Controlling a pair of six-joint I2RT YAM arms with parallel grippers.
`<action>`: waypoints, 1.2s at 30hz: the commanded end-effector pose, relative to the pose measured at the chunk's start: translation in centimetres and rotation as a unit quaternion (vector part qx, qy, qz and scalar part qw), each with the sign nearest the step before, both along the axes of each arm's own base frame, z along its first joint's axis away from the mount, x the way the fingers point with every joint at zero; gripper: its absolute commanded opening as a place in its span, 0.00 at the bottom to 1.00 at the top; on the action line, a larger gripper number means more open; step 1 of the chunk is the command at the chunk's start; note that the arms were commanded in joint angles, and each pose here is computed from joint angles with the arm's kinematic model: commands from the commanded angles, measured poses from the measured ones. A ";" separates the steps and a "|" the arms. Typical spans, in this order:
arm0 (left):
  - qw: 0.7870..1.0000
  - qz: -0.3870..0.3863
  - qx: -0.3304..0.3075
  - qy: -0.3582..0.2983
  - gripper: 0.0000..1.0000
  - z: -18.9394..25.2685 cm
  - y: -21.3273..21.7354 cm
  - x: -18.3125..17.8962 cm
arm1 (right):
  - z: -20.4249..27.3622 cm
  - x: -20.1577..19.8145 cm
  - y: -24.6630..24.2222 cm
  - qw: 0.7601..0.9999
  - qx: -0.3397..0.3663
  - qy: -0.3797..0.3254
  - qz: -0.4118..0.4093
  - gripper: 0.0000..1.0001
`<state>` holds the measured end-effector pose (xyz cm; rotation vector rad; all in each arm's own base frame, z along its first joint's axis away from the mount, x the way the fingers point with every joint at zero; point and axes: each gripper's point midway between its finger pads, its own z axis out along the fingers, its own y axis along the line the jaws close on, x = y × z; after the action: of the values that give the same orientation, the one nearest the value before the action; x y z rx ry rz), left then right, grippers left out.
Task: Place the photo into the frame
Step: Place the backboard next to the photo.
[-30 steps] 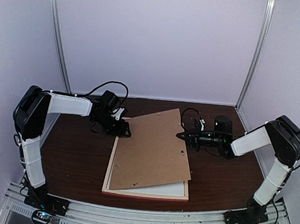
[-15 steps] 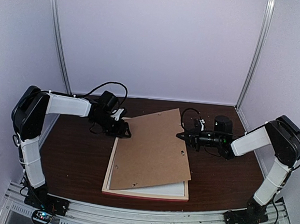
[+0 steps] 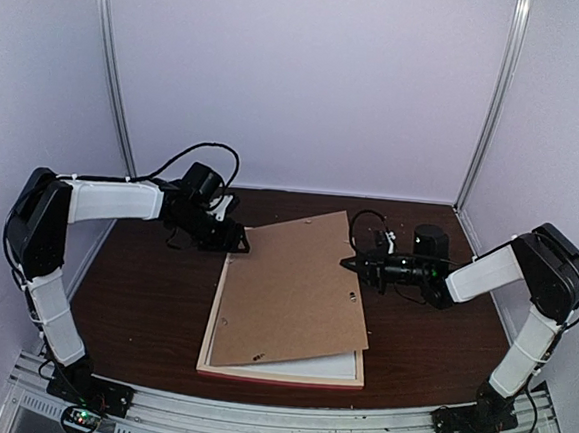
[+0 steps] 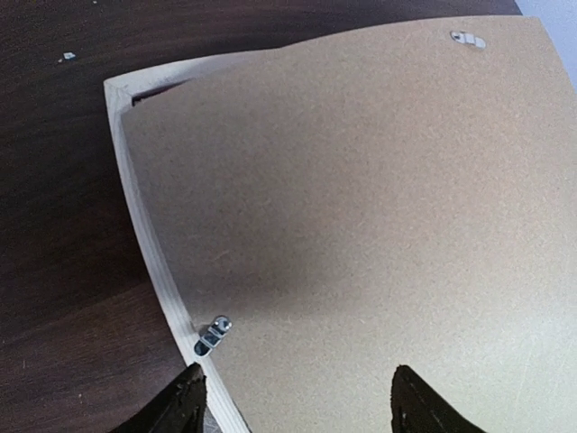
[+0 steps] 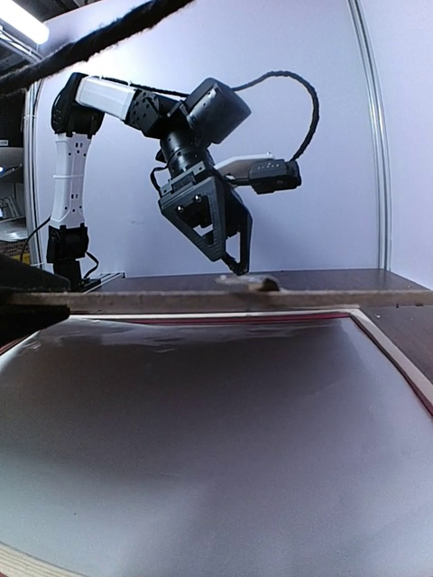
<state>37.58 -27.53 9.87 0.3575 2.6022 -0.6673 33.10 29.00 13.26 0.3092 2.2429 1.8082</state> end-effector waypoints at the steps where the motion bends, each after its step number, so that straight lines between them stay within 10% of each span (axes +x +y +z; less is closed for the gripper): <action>1: 0.999 0.016 0.011 -0.026 0.71 1.8 1.0 0.5 | 3.2 -0.1 0.0 0.998 0.028 -0.053 0.001 0.00; 36: 0.999 0.019 0.040 -0.004 0.71 -1.0 1.9 -0.2 | 2.6 0.0 -0.9 0.998 0.029 -0.055 -0.017 0.00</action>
<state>37.06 -25.90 9.33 0.3289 2.6342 -0.5675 32.61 28.02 12.97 0.3310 2.2215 1.7902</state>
